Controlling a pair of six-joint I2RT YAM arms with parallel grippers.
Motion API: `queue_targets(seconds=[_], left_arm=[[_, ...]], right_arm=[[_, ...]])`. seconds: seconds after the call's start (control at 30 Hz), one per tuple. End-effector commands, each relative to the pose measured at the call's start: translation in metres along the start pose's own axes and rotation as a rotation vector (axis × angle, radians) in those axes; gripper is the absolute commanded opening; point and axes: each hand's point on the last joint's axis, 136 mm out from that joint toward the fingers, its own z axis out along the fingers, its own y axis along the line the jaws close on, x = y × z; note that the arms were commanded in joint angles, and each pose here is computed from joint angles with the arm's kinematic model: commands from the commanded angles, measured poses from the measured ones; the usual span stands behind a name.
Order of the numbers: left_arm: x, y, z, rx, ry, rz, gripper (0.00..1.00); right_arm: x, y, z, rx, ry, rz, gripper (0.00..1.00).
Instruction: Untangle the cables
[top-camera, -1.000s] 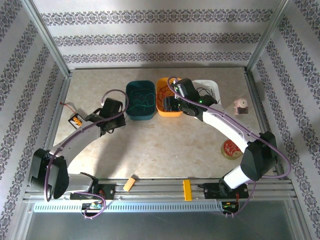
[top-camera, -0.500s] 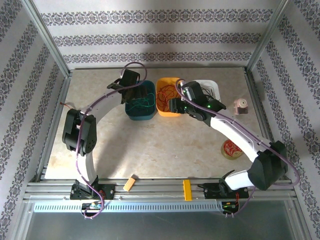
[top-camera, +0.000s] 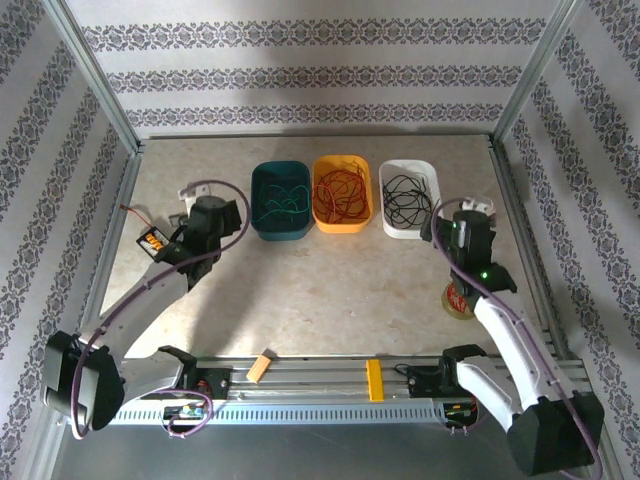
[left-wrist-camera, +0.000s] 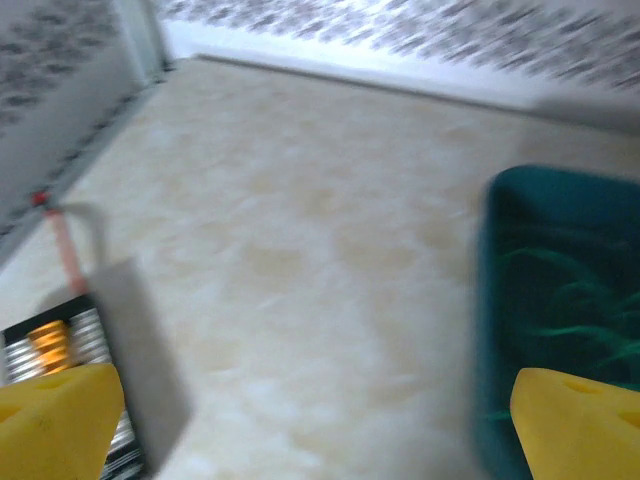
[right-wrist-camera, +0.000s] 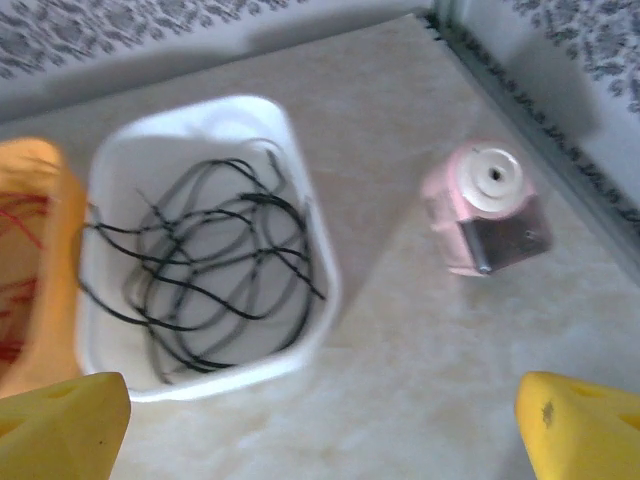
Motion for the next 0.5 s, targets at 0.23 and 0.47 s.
queue_targets(seconds=[0.23,0.47], left_arm=[[0.030,0.044,0.048,-0.310,-0.017,0.189,0.99],[0.049,0.026,0.089,-0.200,-0.037,0.190,0.99]], right_arm=[[0.016,0.003,0.066,-0.024,-0.187,-0.117,0.99],[0.018,0.036,0.105,-0.188,-0.207,-0.191,0.98]])
